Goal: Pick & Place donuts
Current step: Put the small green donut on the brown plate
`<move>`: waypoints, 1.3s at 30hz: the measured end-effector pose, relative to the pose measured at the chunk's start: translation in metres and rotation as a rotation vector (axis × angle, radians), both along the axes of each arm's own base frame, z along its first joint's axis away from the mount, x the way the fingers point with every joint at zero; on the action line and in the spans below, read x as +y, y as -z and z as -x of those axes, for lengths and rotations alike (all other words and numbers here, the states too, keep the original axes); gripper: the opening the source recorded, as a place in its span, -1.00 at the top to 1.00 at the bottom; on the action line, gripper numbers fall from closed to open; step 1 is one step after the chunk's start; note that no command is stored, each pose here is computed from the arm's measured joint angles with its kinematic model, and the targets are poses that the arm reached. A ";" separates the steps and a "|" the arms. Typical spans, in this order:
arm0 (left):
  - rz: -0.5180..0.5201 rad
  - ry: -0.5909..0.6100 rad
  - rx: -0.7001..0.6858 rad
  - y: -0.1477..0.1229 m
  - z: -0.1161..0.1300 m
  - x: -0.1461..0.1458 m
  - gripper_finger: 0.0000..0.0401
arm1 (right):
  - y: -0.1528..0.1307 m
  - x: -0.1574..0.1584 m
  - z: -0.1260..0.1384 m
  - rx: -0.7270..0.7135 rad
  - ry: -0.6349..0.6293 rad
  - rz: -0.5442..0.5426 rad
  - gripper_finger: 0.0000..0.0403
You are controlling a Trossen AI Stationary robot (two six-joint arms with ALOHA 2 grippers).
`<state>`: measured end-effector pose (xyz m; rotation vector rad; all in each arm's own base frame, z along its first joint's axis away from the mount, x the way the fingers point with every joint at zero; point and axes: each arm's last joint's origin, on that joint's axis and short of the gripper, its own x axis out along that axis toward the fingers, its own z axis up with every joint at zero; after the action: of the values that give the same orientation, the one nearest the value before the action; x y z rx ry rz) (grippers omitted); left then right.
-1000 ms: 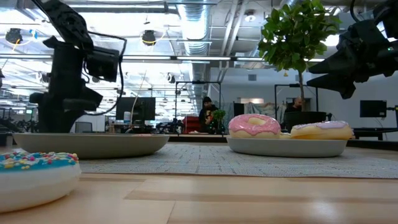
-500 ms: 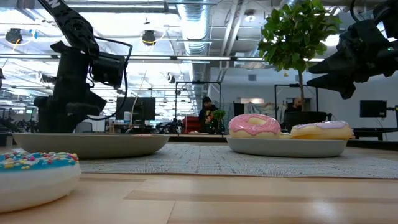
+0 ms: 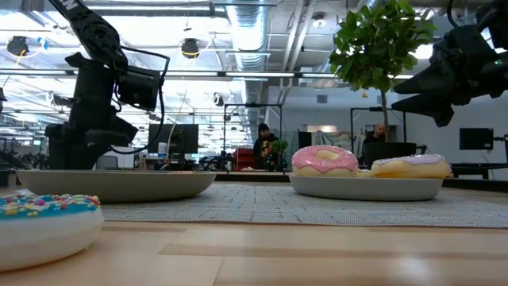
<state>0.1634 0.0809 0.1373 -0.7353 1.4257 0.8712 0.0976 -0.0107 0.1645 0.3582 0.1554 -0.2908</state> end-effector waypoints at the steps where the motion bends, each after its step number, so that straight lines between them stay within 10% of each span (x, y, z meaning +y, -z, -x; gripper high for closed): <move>1: 0.001 0.000 0.001 0.000 0.000 0.000 0.73 | 0.000 0.000 0.000 -0.001 0.001 -0.004 -0.04; 14: 0.084 0.014 -0.092 -0.031 0.007 -0.008 0.73 | 0.000 0.000 0.000 -0.004 0.003 -0.015 -0.04; 27: 0.114 0.048 -0.658 -0.104 -0.043 -0.045 0.73 | 0.000 0.000 0.000 -0.004 0.004 -0.014 -0.04; 39: 0.152 0.063 -0.474 -0.061 -0.078 -0.082 0.73 | 0.000 0.000 0.000 -0.002 0.003 -0.009 -0.04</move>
<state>0.2413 -0.0008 0.1987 -0.9352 1.0884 0.4971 0.0976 -0.0107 0.1645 0.3673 0.1539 -0.2928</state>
